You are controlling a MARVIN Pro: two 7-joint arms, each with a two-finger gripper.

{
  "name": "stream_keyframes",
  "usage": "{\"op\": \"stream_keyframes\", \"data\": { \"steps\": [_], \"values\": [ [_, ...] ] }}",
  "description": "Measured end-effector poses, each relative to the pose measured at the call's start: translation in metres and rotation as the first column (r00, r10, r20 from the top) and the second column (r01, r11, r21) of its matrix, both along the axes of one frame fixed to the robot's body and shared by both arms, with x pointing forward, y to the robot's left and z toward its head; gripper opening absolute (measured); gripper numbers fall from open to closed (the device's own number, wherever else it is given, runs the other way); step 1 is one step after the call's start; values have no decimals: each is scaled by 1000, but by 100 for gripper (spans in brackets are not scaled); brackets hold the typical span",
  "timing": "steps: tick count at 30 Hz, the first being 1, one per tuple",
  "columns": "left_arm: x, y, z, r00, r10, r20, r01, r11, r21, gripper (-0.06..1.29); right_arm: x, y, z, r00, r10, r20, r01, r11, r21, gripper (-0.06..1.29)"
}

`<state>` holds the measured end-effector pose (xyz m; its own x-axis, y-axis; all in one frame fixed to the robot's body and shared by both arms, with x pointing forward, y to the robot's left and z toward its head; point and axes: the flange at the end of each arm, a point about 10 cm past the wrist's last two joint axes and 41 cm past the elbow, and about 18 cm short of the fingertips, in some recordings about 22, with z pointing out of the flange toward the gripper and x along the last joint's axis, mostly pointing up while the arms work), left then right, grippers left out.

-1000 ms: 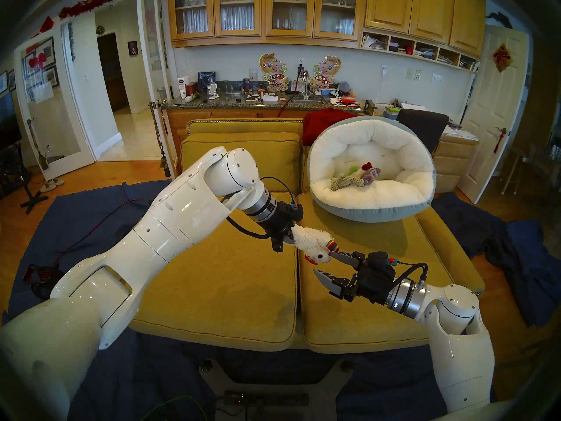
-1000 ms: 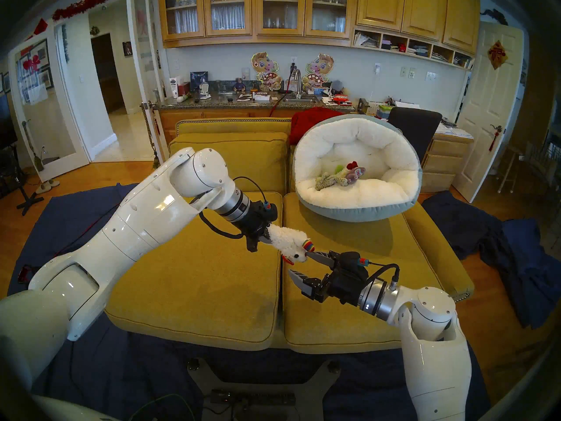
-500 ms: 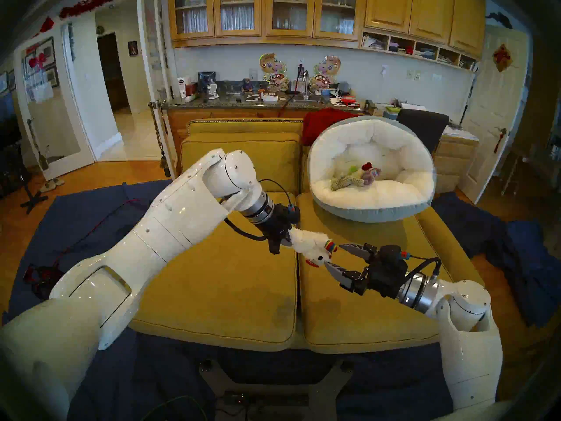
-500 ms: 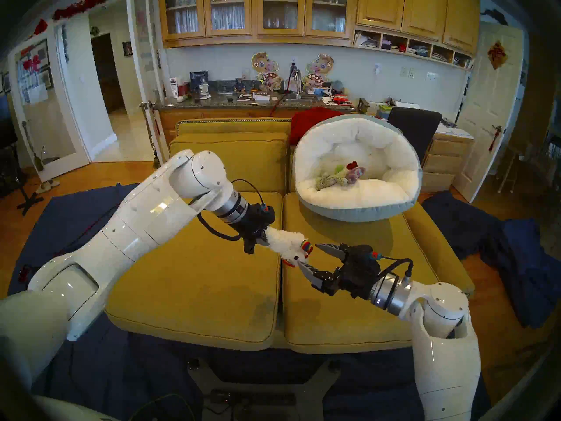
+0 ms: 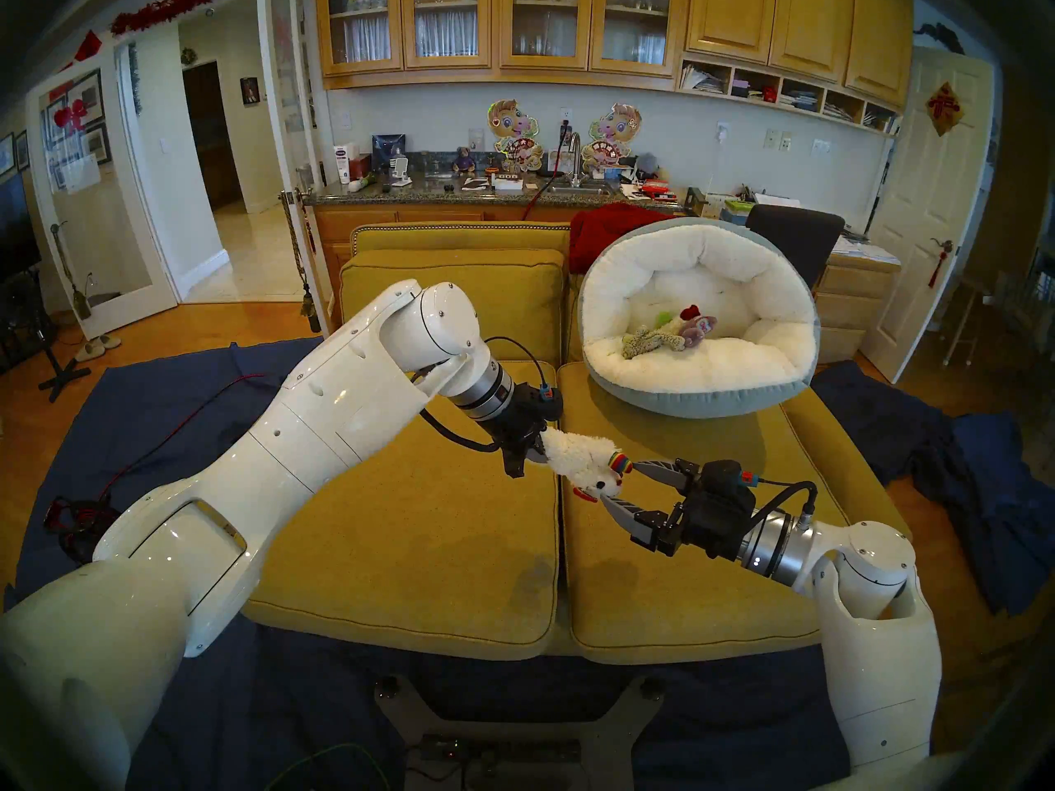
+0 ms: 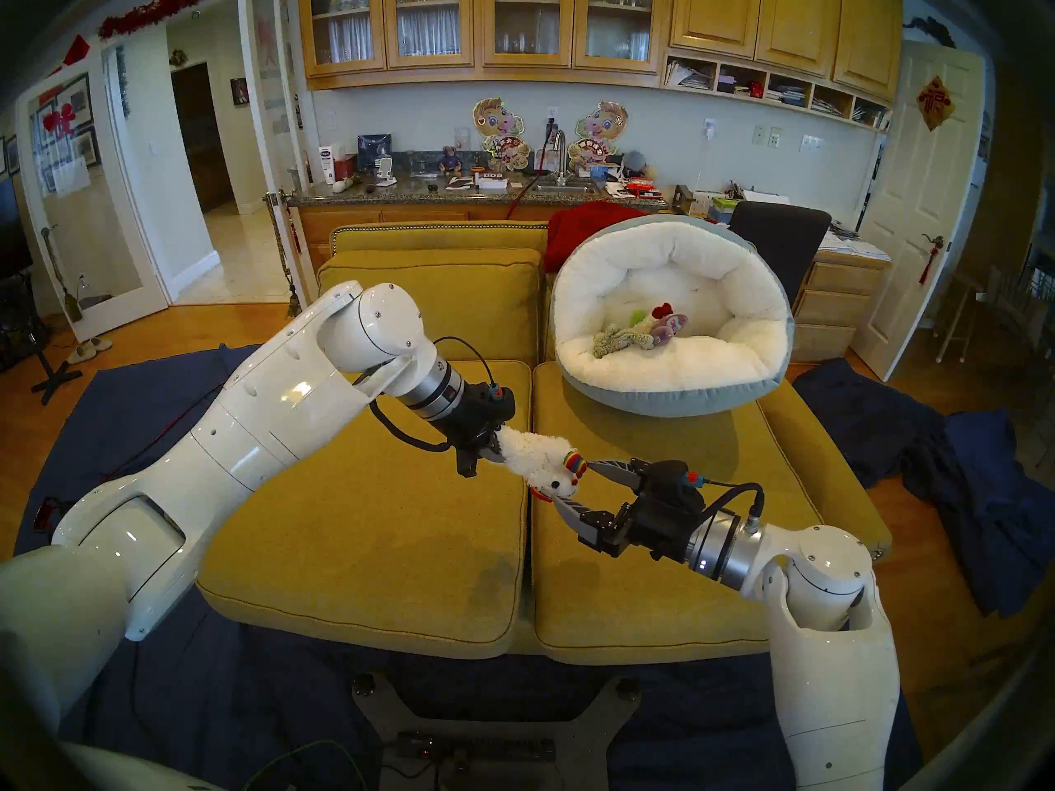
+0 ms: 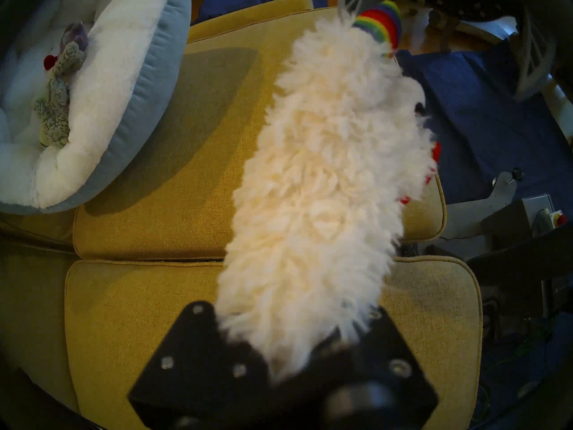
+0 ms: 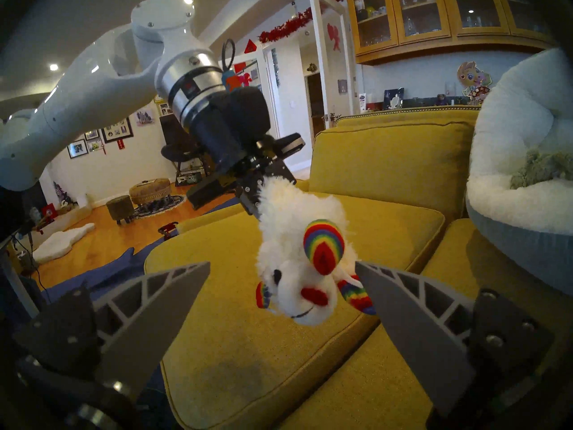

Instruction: Put toys into dog bed

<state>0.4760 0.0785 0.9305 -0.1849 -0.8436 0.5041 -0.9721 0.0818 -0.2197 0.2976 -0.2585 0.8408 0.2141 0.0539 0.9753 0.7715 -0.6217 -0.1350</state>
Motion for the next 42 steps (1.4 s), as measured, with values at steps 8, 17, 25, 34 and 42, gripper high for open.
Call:
{"op": "stream_keyframes", "data": {
  "steps": [8,17,25,34,42],
  "values": [
    [0,-2,2,1000,-1,2,1,1000,-5,10,9,8,-1,1000,12,2,-12,1000,-28,121],
    [0,-6,7,1000,0,0,0,1000,-13,10,17,13,-1,1000,21,4,-21,1000,-24,121],
    [0,-11,16,1000,8,22,-8,1000,-26,10,19,15,0,999,33,7,-33,999,-15,121],
    [0,-19,26,999,16,39,-14,999,-46,10,19,14,1,999,35,12,-35,999,-5,121],
    [2,-22,33,999,24,46,-21,998,-62,10,19,11,4,999,25,22,-25,1000,3,119]
  ]
}}
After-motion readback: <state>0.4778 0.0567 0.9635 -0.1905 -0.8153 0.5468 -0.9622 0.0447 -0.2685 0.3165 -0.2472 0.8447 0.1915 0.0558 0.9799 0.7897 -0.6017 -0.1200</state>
